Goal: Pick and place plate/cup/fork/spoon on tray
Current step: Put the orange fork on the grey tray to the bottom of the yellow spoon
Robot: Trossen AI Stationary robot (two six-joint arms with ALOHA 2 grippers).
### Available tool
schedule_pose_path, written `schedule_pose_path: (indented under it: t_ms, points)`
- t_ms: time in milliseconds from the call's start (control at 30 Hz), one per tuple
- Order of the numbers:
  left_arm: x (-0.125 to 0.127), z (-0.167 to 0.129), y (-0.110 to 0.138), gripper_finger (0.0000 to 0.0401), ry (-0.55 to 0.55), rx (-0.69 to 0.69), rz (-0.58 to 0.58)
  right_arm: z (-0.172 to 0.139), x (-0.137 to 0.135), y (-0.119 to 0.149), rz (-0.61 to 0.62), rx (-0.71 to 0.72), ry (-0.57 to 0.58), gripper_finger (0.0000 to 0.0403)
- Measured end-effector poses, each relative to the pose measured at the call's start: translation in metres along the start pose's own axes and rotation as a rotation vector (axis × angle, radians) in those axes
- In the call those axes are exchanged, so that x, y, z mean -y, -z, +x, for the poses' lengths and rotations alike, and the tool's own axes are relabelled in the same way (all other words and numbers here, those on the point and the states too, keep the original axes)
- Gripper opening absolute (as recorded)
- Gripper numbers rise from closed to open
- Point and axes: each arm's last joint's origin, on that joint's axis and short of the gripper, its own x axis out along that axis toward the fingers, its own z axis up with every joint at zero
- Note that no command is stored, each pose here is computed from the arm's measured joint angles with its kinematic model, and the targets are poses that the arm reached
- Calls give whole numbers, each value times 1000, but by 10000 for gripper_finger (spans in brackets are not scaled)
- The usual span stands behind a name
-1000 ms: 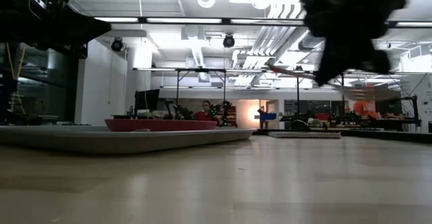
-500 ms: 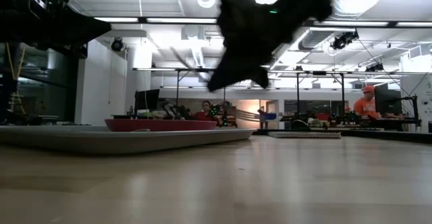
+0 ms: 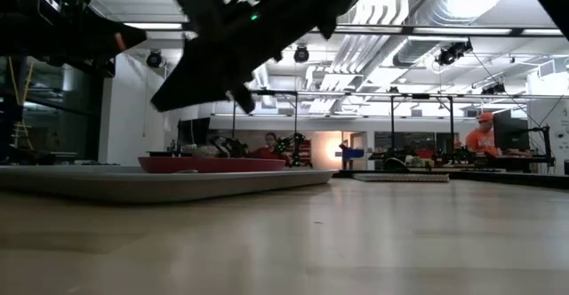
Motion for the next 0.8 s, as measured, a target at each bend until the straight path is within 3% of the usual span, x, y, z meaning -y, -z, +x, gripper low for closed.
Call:
schedule_pose_path:
  t_ms: [333, 800]
  points:
    - [0, 0, 0, 3, 0, 0, -1, 46, 6, 16, 81, -33, 7, 0]
    - [0, 0, 0, 3, 0, 0, -1, 51, 13, 17, 114, -12, 69, 32]
